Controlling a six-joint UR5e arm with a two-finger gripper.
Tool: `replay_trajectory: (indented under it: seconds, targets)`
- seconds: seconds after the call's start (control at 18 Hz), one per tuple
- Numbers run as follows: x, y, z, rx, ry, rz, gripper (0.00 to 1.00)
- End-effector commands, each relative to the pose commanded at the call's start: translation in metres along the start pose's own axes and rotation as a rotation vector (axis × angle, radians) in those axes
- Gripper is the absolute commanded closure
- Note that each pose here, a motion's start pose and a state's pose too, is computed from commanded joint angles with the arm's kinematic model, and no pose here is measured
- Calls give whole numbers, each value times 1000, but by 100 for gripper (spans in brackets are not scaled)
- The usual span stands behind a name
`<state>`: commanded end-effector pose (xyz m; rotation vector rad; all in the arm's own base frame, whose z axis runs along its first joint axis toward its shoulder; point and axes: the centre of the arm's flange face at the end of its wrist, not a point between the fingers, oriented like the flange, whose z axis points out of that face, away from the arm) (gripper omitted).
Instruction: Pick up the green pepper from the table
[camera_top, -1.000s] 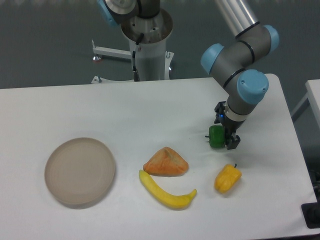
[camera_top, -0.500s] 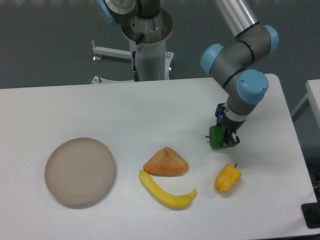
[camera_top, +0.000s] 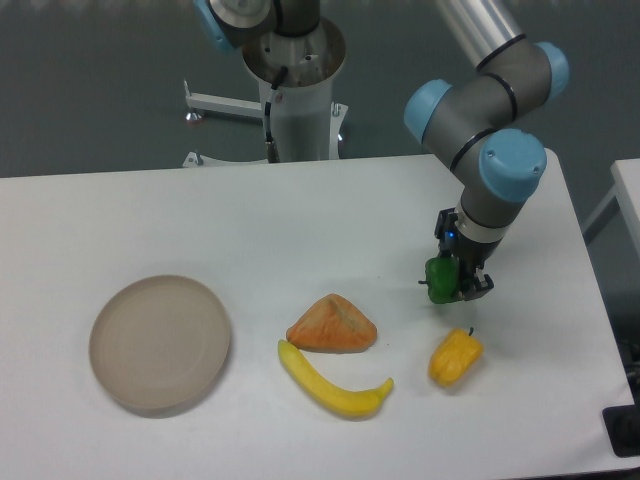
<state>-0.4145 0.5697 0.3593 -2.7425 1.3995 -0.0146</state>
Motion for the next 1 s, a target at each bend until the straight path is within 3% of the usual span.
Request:
replay_trajectory:
  seconds: [0.33, 1.0]
  targets:
    - [-5, -21, -3, 0, -11, -53, 56]
    - [-9, -17, -2, 3, -16, -79, 56]
